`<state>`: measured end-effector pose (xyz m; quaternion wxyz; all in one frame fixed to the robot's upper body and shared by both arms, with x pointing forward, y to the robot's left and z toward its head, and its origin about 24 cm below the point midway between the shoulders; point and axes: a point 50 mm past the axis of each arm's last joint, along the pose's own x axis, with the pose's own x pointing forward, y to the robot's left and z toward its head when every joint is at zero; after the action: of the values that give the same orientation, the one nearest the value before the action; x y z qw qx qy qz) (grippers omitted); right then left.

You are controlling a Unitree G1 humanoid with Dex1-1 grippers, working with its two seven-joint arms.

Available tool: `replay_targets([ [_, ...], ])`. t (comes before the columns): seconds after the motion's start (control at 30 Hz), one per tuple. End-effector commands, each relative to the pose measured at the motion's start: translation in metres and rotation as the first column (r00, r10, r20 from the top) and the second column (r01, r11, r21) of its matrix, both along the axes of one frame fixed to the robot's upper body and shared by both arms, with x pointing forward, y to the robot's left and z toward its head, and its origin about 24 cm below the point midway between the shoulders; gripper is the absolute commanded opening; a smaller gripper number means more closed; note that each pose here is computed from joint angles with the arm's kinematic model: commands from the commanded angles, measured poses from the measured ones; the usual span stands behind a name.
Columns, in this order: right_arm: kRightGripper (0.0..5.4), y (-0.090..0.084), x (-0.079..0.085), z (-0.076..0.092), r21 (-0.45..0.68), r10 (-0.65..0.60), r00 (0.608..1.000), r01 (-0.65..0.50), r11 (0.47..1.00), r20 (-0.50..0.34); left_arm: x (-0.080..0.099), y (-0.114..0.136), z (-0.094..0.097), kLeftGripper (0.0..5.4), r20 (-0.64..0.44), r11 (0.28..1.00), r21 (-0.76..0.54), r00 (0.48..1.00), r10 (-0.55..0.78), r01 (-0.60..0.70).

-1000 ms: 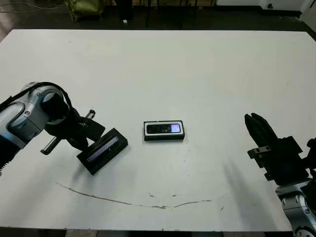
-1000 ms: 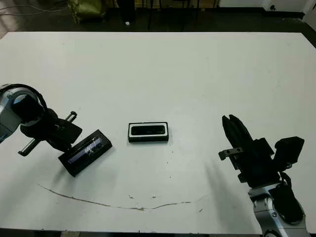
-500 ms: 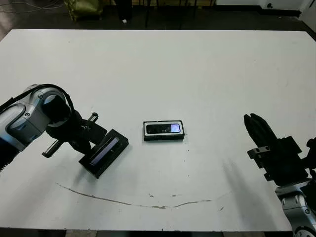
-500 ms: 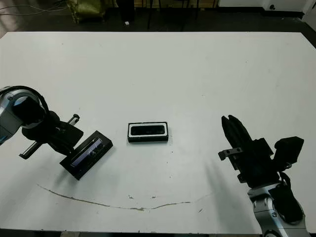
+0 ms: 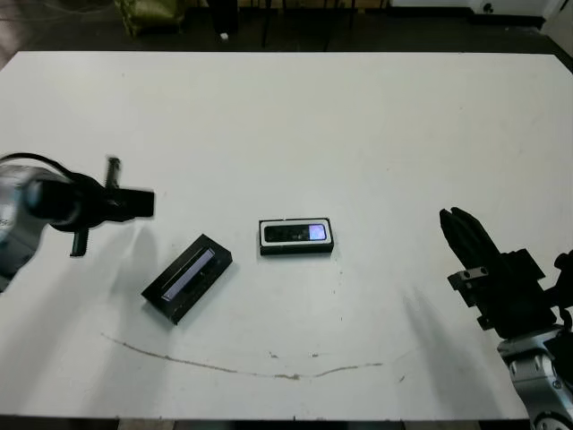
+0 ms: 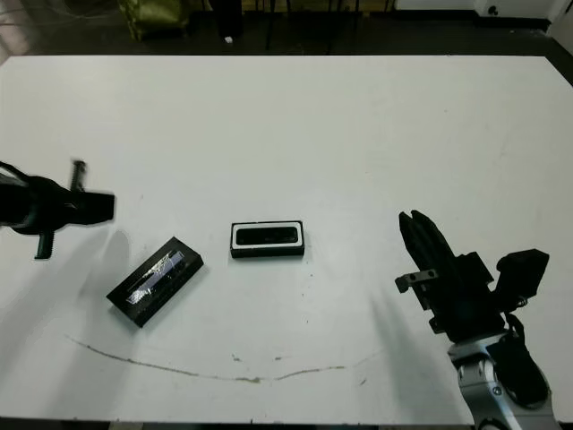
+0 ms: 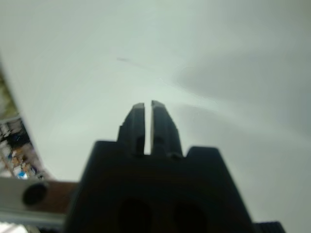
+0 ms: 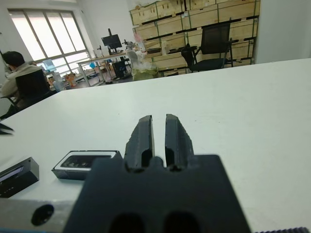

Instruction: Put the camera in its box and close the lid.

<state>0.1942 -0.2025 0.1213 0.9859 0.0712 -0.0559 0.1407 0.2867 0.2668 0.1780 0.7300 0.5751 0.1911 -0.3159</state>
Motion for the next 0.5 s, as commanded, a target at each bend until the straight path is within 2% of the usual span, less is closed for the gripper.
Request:
replay_targets([
  [0.03, 0.02, -0.001, -0.001, -0.006, -0.001, -0.004, 0.999, 0.004, 1.0, -0.034, -0.018, 0.009, 0.003, 0.0, 0.065, 0.991, -0.121, 0.996, 0.064, -0.056],
  [0.13, 0.02, 0.0, -0.001, -0.006, 0.002, -0.003, 1.0, 0.003, 1.0, -0.028, -0.036, 0.007, 0.006, 0.0, 0.143, 0.933, -0.335, 0.972, 0.188, -0.131],
  [0.27, 0.02, 0.001, -0.001, -0.007, 0.011, 0.003, 1.0, -0.003, 1.0, -0.027, -0.064, -0.006, 0.0, 0.0, 0.148, 0.705, -0.683, 0.909, 0.389, -0.19],
  [0.4, 0.0, 0.001, -0.001, -0.008, 0.014, 0.012, 1.0, -0.012, 1.0, -0.027, -0.087, -0.023, -0.003, 0.36, 0.06, 0.54, -0.807, 0.878, 0.475, -0.238],
  [0.5, 0.0, 0.001, -0.001, -0.009, 0.02, 0.02, 0.999, -0.02, 1.0, -0.039, -0.102, -0.037, -0.006, 1.07, 0.047, 0.497, -0.839, 0.879, 0.474, -0.223],
])
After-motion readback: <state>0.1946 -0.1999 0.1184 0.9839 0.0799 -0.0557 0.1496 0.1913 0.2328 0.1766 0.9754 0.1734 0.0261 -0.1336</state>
